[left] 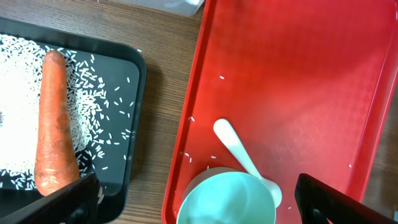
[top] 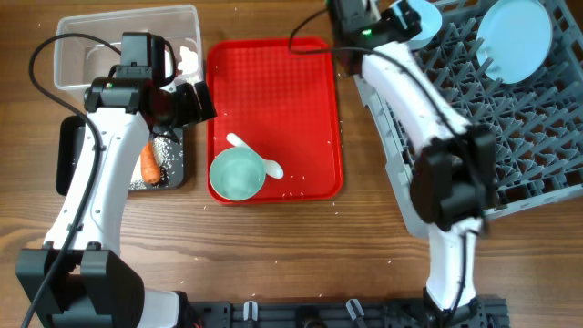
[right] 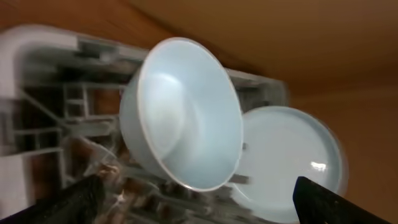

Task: Sort waste into correct bins and load items into the dishwasher rack
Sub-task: 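Place the blue bowl upside down in the rack's back row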

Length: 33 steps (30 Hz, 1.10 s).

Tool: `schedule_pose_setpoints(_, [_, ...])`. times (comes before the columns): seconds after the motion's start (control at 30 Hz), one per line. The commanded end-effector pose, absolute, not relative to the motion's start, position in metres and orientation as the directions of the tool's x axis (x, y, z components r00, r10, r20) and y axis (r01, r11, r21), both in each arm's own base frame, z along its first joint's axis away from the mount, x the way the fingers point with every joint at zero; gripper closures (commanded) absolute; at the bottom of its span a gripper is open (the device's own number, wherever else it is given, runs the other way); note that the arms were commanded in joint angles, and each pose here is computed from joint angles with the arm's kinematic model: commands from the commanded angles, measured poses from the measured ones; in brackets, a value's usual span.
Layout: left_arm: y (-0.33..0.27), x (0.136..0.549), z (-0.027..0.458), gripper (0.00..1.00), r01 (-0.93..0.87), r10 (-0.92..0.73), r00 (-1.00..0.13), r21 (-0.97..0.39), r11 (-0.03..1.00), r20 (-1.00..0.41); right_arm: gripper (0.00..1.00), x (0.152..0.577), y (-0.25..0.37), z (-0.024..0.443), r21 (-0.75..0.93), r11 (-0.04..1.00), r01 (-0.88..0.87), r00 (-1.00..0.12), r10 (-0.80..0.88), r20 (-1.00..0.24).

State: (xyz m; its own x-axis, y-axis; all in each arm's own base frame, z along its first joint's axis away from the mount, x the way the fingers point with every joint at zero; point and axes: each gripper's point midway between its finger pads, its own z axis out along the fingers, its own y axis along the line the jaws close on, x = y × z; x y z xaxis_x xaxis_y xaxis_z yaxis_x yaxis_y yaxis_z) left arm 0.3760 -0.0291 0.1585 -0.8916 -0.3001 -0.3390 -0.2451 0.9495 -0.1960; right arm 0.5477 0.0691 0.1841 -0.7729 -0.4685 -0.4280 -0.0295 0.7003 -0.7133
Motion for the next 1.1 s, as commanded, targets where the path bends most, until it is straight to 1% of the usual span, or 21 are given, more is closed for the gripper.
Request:
schedule_pose_setpoints(0.0, [-0.027, 0.375, 0.153, 0.0, -0.244, -0.292, -0.898, -0.18, 0.953, -0.33, 0.17, 0.542, 0.082, 0.283, -0.133, 0.99, -0.043, -0.605, -0.131, -0.785])
schedule_pose_setpoints(0.03, [-0.027, 0.375, 0.153, 0.0, -0.244, -0.292, -0.898, -0.18, 0.953, -0.33, 0.24, 0.544, 0.068, 0.291, -0.017, 1.0, -0.023, -0.595, -0.027, -0.804])
schedule_pose_setpoints(0.07, [-0.027, 0.375, 0.153, 0.0, -0.244, -0.292, -0.898, -0.18, 0.953, -0.33, 0.27, 0.547, 0.047, 0.291, 0.107, 0.994, 0.028, -0.595, 0.102, -0.797])
schedule_pose_setpoints(0.1, [-0.027, 0.375, 0.153, 0.0, -0.244, -0.292, -0.898, -0.18, 0.953, -0.33, 0.28, 0.551, 0.021, 0.28, 0.225, 0.97, 0.09, -0.612, 0.232, -0.756])
schedule_pose_setpoints(0.17, [-0.027, 0.375, 0.153, 0.0, -0.244, -0.292, -0.898, -0.18, 0.953, -0.33, 0.3, 0.552, 0.0, 0.257, 0.362, 0.923, 0.127, -0.655, 0.353, -0.668])
schedule_pose_setpoints(0.23, [-0.027, 0.375, 0.153, 0.0, -0.244, -0.292, -0.898, -0.18, 0.953, -0.33, 0.34, 0.554, -0.009, 0.231, 0.417, 0.895, 0.156, -0.694, 0.4, -0.598])
schedule_pose_setpoints(0.33, [-0.027, 0.375, 0.153, 0.0, -0.244, -0.292, -0.898, -0.18, 0.953, -0.33, 0.34, 0.558, -0.009, 0.197, 0.426, 0.882, 0.199, -0.731, 0.423, -0.535])
schedule_pose_setpoints(0.37, [-0.027, 0.375, 0.153, 0.0, -0.244, -0.292, -0.898, -0.18, 0.953, -0.33, 0.39, 0.56, -0.007, 0.185, 0.428, 0.878, 0.213, -0.743, 0.431, -0.512])
schedule_pose_setpoints(0.4, [-0.027, 0.375, 0.153, 0.0, -0.244, -0.292, -0.898, -0.18, 0.953, -0.33, 0.41, 0.561, -0.005, 0.175, 0.436, 0.869, 0.235, -0.75, 0.447, -0.487])
schedule_pose_setpoints(0.53, [-0.027, 0.375, 0.153, 0.0, -0.244, -0.292, -0.898, -0.18, 0.953, -0.33, 0.55, 0.56, -0.006, 0.147, 0.443, 0.839, 0.316, -0.757, 0.504, -0.416])
schedule_pose_setpoints(0.63, [-0.027, 0.375, 0.153, 0.0, -0.244, -0.292, -0.898, -0.18, 0.953, -0.33, 0.58, 0.553, -0.016, 0.137, 0.387, 0.845, 0.37, -0.757, 0.515, -0.401])
schedule_pose_setpoints(0.7, [-0.027, 0.375, 0.153, 0.0, -0.244, -0.292, -0.898, -0.18, 0.953, -0.33, 0.58, 0.549, -0.022, 0.13, 0.351, 0.848, 0.397, -0.76, 0.518, -0.392])
schedule_pose_setpoints(0.8, [-0.027, 0.375, 0.153, 0.0, -0.244, -0.292, -0.898, -0.18, 0.953, -0.33, 0.61, 0.551, -0.023, 0.12, 0.345, 0.848, 0.402, -0.763, 0.519, -0.385])
schedule_pose_setpoints(0.9, [-0.027, 0.375, 0.153, 0.0, -0.244, -0.292, -0.898, -0.18, 0.953, -0.33, 0.62, 0.552, -0.023, 0.102, 0.332, 0.85, 0.408, -0.777, 0.515, -0.363])
schedule_pose_setpoints(0.93, [-0.027, 0.375, 0.153, 0.0, -0.244, -0.292, -0.898, -0.18, 0.953, -0.33, 0.71, 0.552, -0.023, 0.1, 0.321, 0.864, 0.388, -0.788, 0.492, -0.37])
schedule_pose_setpoints(0.97, [-0.027, 0.375, 0.153, 0.0, -0.244, -0.292, -0.898, -0.18, 0.953, -0.33, 0.86, 0.553, -0.025, 0.1, 0.308, 0.875, 0.374, -0.793, 0.474, -0.384])
schedule_pose_setpoints(1.0, [-0.027, 0.375, 0.153, 0.0, -0.244, -0.292, -0.898, -0.18, 0.953, -0.33, 0.96, 0.554, -0.028, 0.101, 0.295, 0.877, 0.38, -0.789, 0.474, -0.392])
schedule_pose_setpoints(1.07, [-0.027, 0.375, 0.153, 0.0, -0.244, -0.292, -0.898, -0.18, 0.953, -0.33, 0.96, 0.554, -0.034, 0.1, 0.266, 0.879, 0.397, -0.78, 0.475, -0.408])
